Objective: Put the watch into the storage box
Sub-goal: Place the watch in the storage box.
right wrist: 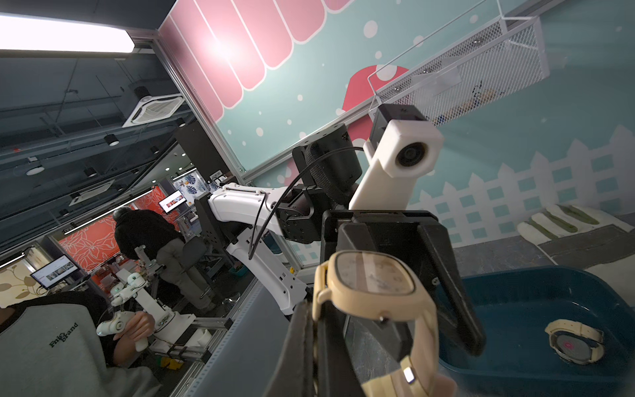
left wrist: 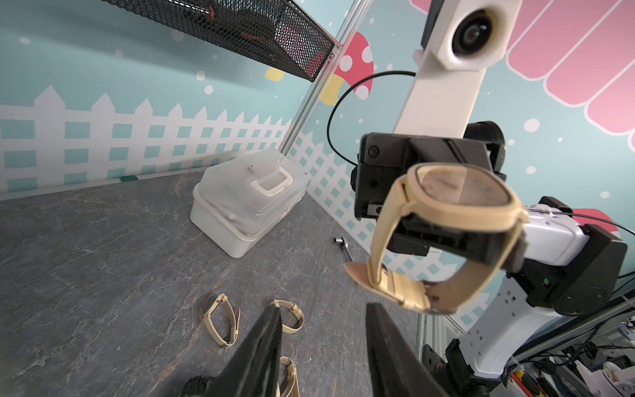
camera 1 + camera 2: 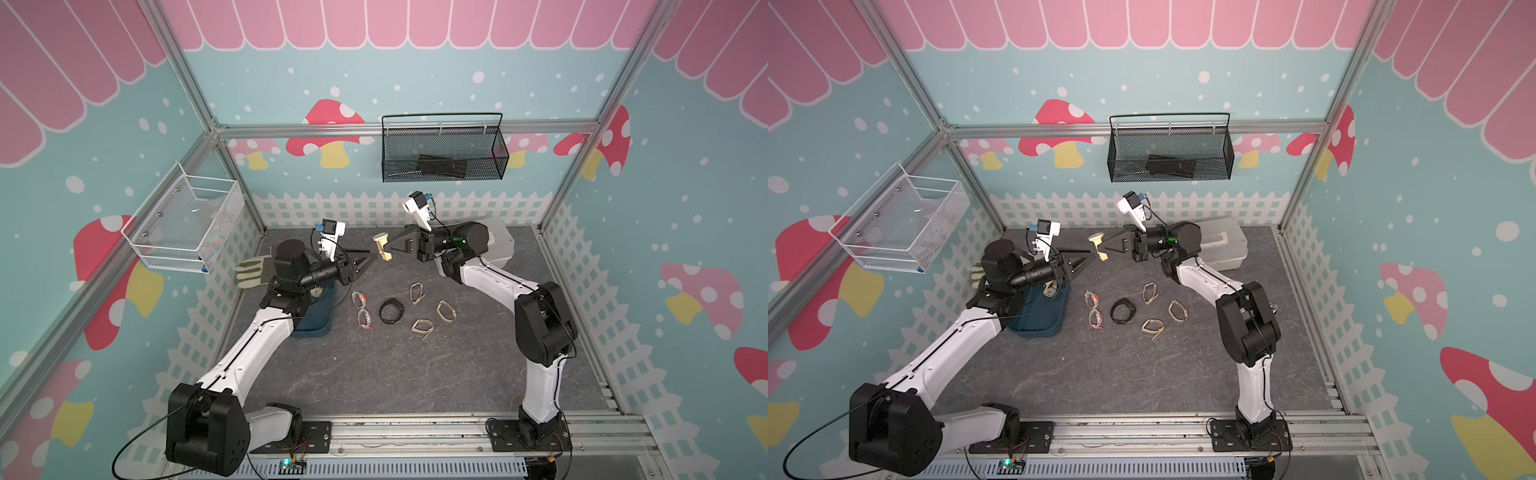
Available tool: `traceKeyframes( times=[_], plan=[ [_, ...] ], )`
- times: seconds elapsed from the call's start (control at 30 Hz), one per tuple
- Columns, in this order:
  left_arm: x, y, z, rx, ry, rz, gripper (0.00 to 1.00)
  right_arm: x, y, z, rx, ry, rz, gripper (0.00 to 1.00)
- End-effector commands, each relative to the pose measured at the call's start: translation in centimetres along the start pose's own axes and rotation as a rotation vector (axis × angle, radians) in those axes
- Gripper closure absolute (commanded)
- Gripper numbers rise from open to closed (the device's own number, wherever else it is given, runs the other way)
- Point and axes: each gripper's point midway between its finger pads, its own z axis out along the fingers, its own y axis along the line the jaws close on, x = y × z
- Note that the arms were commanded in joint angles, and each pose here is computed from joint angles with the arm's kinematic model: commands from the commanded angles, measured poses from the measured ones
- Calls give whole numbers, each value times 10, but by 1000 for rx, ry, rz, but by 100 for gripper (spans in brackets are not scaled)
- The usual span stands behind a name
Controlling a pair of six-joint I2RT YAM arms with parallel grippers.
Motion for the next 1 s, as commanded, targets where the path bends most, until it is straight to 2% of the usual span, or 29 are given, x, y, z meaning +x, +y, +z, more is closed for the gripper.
traceKeyframes(
  times=[0.0, 0.4, 0.77, 0.83, 0.97],
  plan=[
    [-2, -10, -3, 27, 8, 32, 57, -6, 20, -3, -6, 11, -61, 100],
    [-15, -22, -1, 113, -35, 15, 57, 4, 11, 6, -10, 13, -41, 100],
    [-11, -16, 3, 111, -28, -2, 58, 3, 16, 22, -48, 26, -39, 100],
    [-12, -16, 3, 109, -31, -1, 61, 3, 17, 23, -51, 27, -38, 100],
    [-14, -17, 3, 112, -36, 5, 76, 7, 16, 26, -57, 35, -27, 100]
  ],
)
